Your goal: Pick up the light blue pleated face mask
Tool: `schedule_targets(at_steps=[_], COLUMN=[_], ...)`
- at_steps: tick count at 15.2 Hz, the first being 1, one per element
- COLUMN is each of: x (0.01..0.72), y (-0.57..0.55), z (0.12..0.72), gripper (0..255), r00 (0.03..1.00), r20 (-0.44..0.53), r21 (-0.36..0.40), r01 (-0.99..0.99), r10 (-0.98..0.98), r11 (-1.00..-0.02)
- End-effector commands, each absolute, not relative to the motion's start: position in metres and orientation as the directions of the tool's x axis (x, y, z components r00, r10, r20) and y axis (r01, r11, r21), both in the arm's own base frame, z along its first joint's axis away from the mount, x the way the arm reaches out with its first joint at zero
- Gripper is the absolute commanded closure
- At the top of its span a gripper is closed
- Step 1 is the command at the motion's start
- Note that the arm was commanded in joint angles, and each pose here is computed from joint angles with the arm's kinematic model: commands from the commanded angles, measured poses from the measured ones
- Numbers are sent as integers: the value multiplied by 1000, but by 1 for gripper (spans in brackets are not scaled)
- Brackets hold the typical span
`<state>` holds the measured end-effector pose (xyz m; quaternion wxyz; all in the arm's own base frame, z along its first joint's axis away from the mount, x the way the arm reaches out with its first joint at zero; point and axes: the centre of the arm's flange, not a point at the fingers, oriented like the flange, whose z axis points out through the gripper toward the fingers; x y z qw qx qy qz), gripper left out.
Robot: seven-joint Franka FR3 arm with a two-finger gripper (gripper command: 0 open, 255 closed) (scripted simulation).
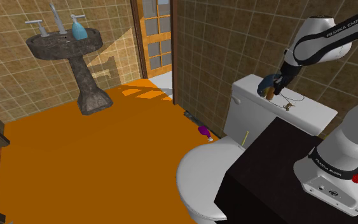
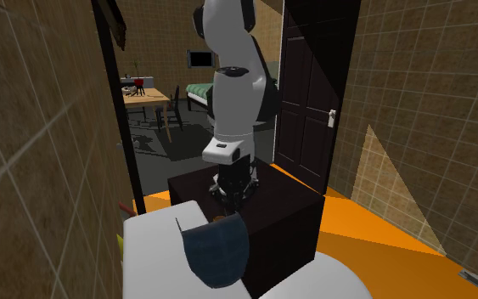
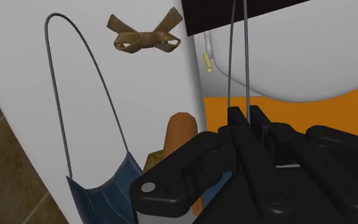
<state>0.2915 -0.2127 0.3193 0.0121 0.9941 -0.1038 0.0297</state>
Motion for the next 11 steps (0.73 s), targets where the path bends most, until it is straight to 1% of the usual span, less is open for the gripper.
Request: schedule_targets(at_steps=[1, 9, 11], x=[292, 292, 292], y=[-212, -212, -212], z=[330, 373, 373], gripper=[255, 255, 255], r00=[977, 977, 977], r20=[61, 61, 61], r21=[18, 18, 18], r01=[-207, -207, -207], r10=[-206, -206, -206], r11=[-978, -978, -978])
